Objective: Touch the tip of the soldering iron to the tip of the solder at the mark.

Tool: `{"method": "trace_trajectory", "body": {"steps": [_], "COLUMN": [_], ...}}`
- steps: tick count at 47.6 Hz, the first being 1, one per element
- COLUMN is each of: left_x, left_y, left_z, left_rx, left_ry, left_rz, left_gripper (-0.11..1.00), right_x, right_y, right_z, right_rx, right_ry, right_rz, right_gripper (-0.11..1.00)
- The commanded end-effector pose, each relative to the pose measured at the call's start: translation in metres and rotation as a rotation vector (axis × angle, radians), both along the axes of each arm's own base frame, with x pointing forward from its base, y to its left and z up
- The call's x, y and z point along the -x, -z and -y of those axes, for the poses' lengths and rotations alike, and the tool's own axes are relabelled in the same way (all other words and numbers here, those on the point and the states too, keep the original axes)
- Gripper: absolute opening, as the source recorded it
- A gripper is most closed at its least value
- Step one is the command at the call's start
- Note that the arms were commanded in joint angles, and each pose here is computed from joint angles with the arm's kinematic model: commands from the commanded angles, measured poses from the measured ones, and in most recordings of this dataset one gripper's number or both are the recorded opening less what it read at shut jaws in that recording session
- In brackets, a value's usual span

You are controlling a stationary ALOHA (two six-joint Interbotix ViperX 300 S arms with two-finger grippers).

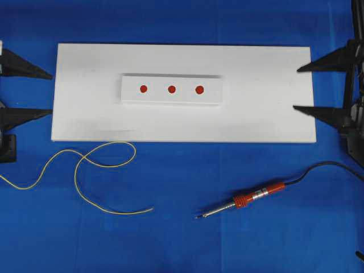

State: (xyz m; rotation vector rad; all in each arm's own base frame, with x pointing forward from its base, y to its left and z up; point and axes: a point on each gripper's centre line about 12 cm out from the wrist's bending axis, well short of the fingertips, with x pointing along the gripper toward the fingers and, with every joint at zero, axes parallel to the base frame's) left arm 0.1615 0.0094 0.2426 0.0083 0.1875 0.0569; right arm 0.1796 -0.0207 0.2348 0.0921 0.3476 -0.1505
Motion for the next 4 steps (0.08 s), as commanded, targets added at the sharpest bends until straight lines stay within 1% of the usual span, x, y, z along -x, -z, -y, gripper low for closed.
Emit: {"method": "trace_trajectory", "body": {"steps": [1,4], "left_x": [0.0051,0.0081], "left_y": [0.0029,0.0099], "left_z": [-0.0002,0.0000], "left_rx": [0.003,0.011], "left_ry": [-0.004,-0.005], "left_rz": [0.025,0.019], "left_gripper": [0.76,0.76], "right_x": [-0.0027,-0.0027], "right_y": [0.0038,0.0093], "right_z": [-0.0029,-0.0045], "right_rx": [-0.014,-0.020], "right_ry": [-0.023,-0.035], "right_rz": [0.034,0.043], "right_gripper": [0.83,0.83]}}
